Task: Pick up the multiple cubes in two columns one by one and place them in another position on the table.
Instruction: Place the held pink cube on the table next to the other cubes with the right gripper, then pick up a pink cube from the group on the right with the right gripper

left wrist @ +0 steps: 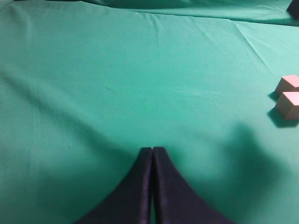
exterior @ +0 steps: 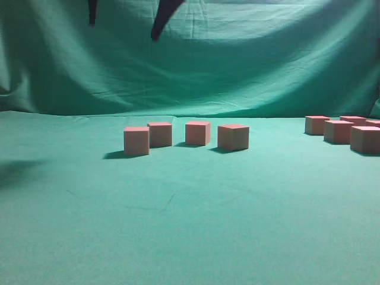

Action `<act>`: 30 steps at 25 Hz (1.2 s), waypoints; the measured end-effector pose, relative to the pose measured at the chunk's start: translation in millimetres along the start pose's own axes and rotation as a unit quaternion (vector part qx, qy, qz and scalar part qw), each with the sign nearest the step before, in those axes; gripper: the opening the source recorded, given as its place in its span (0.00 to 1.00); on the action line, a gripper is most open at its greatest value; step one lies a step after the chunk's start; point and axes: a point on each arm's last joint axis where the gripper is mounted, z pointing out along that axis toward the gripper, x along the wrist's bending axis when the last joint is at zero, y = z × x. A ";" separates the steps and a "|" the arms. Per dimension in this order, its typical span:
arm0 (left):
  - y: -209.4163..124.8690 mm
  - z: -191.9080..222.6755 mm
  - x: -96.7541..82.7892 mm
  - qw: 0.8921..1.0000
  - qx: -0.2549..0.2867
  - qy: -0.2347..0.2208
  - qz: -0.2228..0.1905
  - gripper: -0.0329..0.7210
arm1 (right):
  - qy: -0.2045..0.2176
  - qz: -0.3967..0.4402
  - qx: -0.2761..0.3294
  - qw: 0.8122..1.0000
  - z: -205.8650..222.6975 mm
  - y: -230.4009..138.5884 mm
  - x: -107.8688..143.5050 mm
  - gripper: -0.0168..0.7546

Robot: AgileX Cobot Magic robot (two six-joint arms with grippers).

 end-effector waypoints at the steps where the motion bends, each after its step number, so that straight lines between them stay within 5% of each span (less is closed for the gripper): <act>1: 0.0 0.0 0.0 1.000 0.000 0.000 0.000 0.04 | 0.003 -0.009 -0.008 1.000 -10.2 0.7 0.6 0.74; 9: 0.0 0.0 0.0 1.000 0.000 0.000 0.000 0.04 | 0.015 -0.056 -0.122 0.991 -134.0 -2.3 -7.4 0.74; 15: 0.0 0.0 0.0 1.000 0.000 0.000 0.000 0.04 | -0.031 -0.029 -0.147 0.988 -188.0 -25.7 -55.0 0.74; 23: 0.0 0.0 0.0 1.000 0.000 0.000 0.000 0.04 | -0.114 0.048 -0.026 0.992 -156.6 -86.7 -135.6 0.74; 30: 0.0 0.0 0.0 1.000 0.000 0.000 0.000 0.04 | -0.155 0.130 0.077 0.976 -96.4 -136.1 -202.3 0.74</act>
